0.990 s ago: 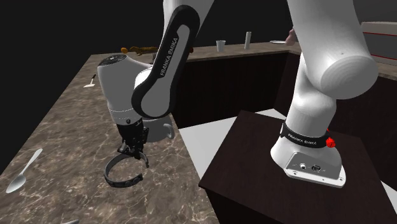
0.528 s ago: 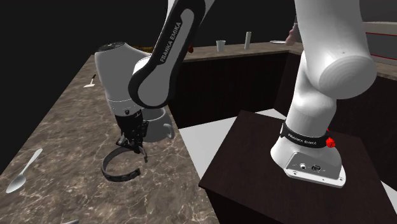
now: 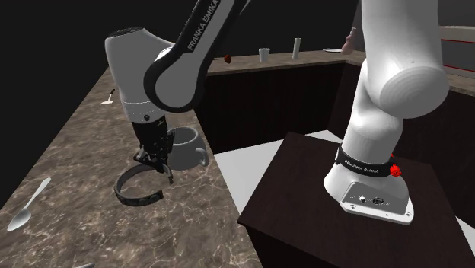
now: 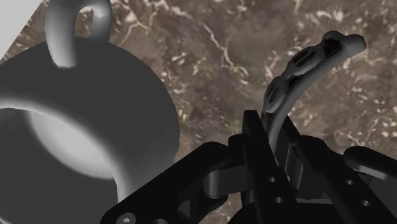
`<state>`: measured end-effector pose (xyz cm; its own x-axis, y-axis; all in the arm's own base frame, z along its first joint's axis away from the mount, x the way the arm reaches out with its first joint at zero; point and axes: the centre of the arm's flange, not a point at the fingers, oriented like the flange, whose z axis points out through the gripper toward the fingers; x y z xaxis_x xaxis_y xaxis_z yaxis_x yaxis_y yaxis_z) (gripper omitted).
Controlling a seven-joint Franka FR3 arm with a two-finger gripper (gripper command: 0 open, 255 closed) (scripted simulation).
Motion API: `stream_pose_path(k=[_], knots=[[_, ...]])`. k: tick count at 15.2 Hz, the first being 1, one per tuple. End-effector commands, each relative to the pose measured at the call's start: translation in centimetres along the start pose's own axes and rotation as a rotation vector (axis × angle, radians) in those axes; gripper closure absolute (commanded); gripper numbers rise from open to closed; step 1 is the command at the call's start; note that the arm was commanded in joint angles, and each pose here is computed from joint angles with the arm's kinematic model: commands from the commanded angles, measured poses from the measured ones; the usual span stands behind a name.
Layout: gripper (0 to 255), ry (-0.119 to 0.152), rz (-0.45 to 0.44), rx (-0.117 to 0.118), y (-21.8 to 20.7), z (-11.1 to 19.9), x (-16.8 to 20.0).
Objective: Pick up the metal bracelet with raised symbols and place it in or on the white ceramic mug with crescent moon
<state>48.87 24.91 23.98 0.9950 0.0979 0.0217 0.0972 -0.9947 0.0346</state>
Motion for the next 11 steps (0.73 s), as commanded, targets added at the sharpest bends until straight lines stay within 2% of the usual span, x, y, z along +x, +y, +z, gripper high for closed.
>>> stream_pose_path(k=[1,11], knots=[[255,0.000,0.000,0.000,0.0,-1.1,0.0],[255,0.000,0.000,0.000,0.2,-6.4,0.1]])
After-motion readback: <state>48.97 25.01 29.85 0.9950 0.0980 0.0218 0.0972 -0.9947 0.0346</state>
